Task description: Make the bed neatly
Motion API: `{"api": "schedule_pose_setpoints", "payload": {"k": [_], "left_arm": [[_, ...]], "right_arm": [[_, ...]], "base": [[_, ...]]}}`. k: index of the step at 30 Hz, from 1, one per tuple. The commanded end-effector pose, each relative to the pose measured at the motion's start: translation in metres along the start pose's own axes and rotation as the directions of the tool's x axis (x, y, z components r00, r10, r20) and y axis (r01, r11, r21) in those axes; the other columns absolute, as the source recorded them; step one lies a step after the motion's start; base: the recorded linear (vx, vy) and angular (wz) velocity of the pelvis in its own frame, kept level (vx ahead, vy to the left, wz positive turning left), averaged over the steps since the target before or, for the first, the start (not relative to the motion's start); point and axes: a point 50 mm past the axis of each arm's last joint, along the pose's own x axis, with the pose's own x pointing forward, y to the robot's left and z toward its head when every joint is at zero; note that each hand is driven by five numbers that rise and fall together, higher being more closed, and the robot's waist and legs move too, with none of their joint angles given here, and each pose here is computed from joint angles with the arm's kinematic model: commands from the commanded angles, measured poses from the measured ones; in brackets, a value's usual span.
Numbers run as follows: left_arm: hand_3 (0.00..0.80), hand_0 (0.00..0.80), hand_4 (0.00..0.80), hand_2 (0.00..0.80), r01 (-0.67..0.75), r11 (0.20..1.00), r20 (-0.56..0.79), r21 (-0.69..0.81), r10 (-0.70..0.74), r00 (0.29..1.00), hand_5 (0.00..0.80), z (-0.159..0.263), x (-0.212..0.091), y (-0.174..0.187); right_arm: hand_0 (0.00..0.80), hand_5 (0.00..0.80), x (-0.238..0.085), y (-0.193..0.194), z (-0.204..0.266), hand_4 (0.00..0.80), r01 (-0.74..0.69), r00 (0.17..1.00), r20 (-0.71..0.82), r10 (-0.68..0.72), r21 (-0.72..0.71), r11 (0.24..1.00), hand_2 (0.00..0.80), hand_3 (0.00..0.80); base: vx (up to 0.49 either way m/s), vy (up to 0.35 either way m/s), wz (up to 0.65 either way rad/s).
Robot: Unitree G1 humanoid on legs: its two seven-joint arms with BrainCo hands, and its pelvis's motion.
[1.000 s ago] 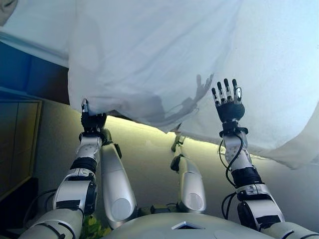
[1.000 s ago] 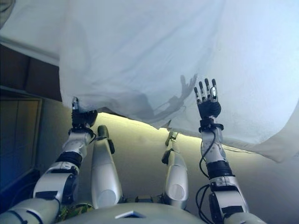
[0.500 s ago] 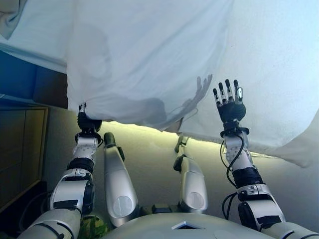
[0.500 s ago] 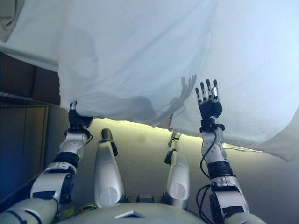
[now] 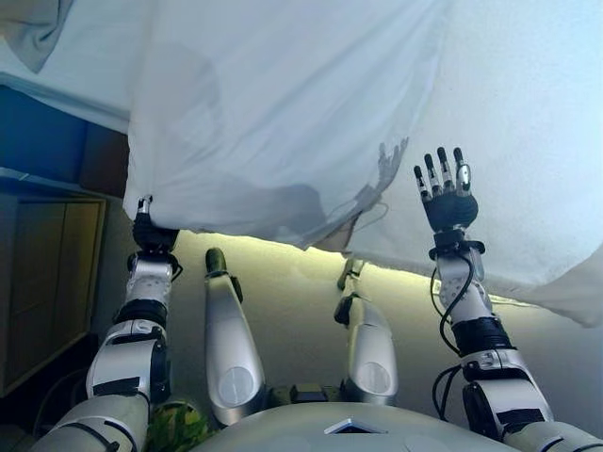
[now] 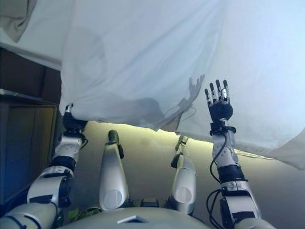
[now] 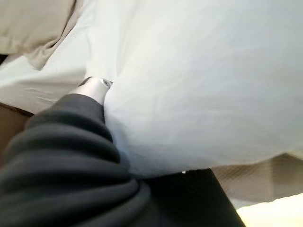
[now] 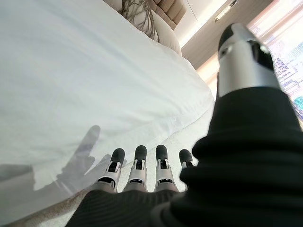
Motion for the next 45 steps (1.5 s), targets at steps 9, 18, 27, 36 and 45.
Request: {"api": "schedule_pose_setpoints", "payload": {"k": [9, 18, 27, 36, 45], "left_arm": [[0.8, 0.8, 0.8, 0.8, -0.343, 0.939, 0.33, -0.024, 0.331, 0.884, 0.8, 0.115, -0.031, 0.061], [0.8, 0.8, 0.8, 0.8, -0.339, 0.931, 0.3, -0.132, 0.363, 0.882, 0.8, 0.094, -0.04, 0.079], [0.8, 0.8, 0.8, 0.8, -0.269, 0.957, 0.237, -0.107, 0.287, 0.928, 0.8, 0.048, -0.047, 0.087], [0.8, 0.8, 0.8, 0.8, -0.381, 0.917, 0.163, -0.117, 0.396, 0.904, 0.8, 0.031, -0.068, 0.115], [0.8, 0.8, 0.8, 0.8, -0.456, 0.889, 0.067, -0.037, 0.457, 0.887, 0.8, 0.021, -0.094, 0.143]], "right_arm": [[0.0, 0.0, -0.009, -0.015, 0.037, 0.0, -0.009, 0.986, 0.166, 0.01, -0.004, 1.0, 0.0, 0.0], [0.0, 0.0, -0.02, -0.025, 0.035, 0.0, 0.02, 0.98, 0.196, -0.025, 0.028, 0.999, 0.0, 0.0], [0.0, 0.0, -0.037, -0.033, 0.021, 0.0, 0.052, 0.971, 0.225, -0.076, 0.111, 0.992, 0.0, 0.0], [0.0, 0.0, -0.044, -0.042, 0.02, 0.0, 0.092, 0.962, 0.24, -0.128, 0.152, 0.984, 0.0, 0.0], [0.0, 0.0, -0.054, -0.043, 0.018, 0.0, 0.126, 0.952, 0.252, -0.172, 0.187, 0.974, 0.0, 0.0]], "base": [[-0.006, -0.009, 0.03], [0.005, -0.064, 0.08], [0.028, -0.143, 0.13], [0.043, -0.099, 0.11], [0.044, -0.078, 0.12]]}}
